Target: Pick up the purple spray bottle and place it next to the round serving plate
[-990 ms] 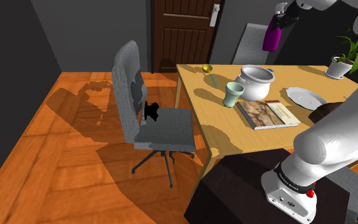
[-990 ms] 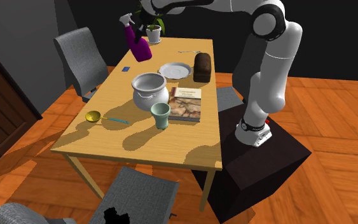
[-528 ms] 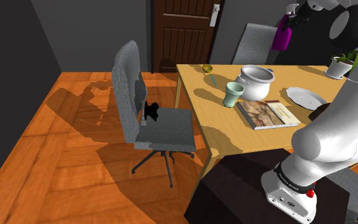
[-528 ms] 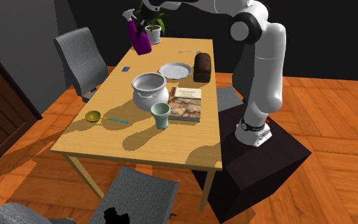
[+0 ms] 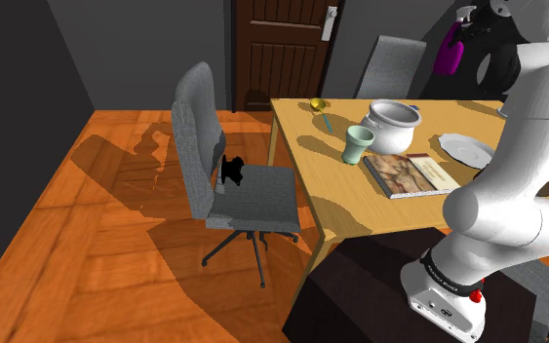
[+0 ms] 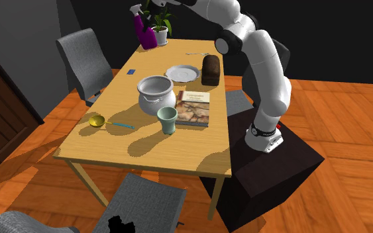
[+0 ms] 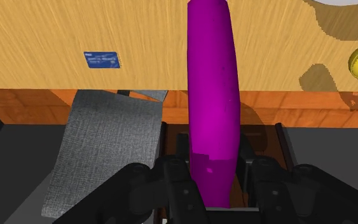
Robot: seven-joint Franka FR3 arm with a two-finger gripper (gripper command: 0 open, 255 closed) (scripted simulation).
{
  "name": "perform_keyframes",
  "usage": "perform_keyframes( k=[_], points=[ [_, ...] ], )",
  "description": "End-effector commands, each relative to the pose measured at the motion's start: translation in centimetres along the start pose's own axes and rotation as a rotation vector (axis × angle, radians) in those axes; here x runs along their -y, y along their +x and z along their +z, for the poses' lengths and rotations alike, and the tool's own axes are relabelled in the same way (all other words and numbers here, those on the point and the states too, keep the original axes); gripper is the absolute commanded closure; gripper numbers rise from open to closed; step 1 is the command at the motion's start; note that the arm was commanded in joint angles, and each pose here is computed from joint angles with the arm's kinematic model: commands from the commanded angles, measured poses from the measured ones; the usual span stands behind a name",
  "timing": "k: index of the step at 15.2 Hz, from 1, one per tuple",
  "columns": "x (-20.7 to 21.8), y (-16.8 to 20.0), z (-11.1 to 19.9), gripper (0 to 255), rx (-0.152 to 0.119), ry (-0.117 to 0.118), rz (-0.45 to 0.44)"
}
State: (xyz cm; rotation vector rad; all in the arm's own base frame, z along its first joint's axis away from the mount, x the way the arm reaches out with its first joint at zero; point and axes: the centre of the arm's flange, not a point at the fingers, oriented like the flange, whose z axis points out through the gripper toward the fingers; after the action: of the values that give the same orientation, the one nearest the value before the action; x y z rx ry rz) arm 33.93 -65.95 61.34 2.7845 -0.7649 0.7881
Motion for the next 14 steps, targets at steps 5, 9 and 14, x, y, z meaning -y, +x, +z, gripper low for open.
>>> perform_keyframes(
  k=[5, 9, 14],
  points=[
    [-1.2, -1.3, 2.4, 255, 0.001, 0.002, -0.002],
    [-1.2, -2.4, 4.2, 255, 0.001, 0.002, -0.002],
    [-1.2, -3.8, 6.4, 255, 0.001, 0.002, -0.002]
  ],
)
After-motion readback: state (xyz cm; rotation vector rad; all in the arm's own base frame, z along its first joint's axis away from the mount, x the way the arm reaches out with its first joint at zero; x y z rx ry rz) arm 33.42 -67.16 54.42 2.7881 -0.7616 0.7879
